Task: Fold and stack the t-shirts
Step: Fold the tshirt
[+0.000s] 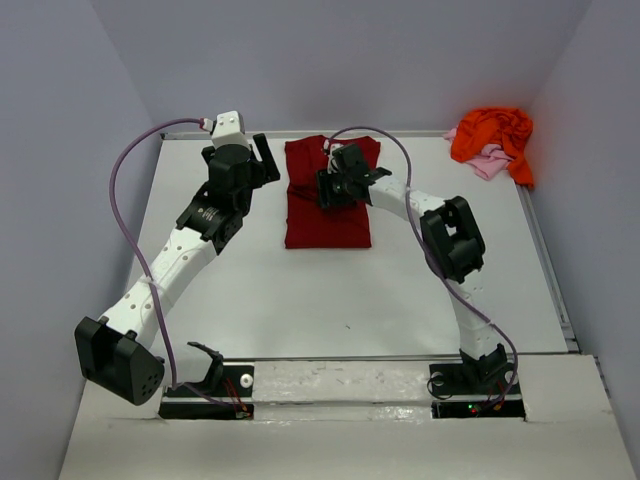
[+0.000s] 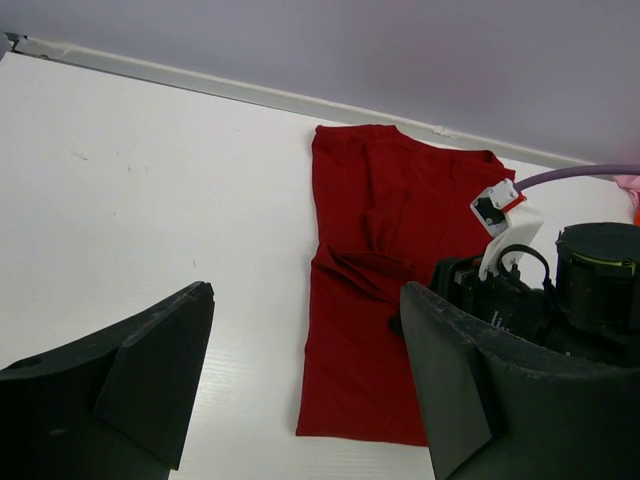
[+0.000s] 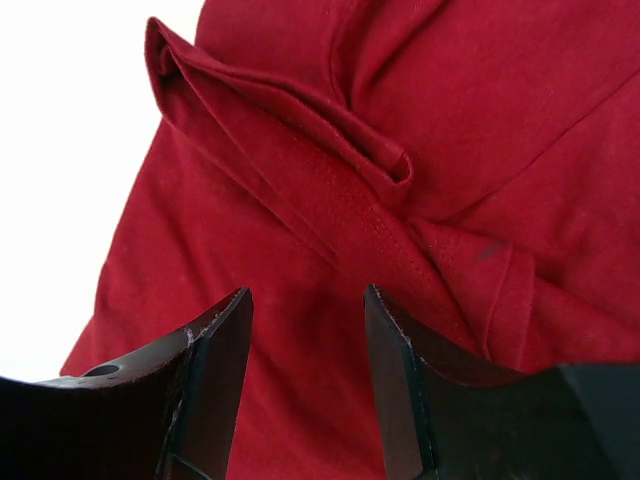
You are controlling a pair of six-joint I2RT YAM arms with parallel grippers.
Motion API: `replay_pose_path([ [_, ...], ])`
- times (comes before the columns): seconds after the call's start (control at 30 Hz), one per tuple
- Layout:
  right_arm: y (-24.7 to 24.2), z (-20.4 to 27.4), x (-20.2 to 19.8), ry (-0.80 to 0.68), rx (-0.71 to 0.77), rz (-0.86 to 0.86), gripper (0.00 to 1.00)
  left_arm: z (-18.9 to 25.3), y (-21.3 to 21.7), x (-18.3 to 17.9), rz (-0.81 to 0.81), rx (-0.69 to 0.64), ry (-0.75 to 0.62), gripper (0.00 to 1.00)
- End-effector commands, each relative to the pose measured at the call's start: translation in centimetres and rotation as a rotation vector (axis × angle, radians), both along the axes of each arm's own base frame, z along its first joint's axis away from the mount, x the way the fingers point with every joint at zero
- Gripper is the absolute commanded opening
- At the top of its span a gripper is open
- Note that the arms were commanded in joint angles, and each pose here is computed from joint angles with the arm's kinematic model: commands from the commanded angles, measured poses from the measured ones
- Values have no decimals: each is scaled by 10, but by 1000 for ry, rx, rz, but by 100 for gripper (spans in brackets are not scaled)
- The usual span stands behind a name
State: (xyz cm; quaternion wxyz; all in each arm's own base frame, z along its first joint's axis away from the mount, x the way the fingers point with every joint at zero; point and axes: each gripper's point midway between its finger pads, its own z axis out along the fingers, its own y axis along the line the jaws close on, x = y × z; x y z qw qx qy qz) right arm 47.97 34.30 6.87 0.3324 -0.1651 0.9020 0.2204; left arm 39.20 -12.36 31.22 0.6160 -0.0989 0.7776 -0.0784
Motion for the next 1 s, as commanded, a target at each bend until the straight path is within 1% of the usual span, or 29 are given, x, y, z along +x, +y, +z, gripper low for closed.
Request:
replay_pose_path([
  [0.0,8,-6,-2,-4,24,15,54,16,3,1,9,-20,-54,84],
  [0.2,6,-24,-5,23,11,9,54,15,1,1,5,-23,-53,85],
  [0.4,3,-33,1,17,-15,-8,54,17,1,1,4,-26,-55,85],
  [0.73,-11,-19,27,-94,-106,-65,54,17,0,0,-5,-30,-57,85],
  [0.77,-17,-23,31,-101,-138,-89,54,17,-1,0,-6,-31,-57,85],
  [0.97,-20,-16,44,-145,-162,-115,54,17,0,0,-5,-29,-57,85],
])
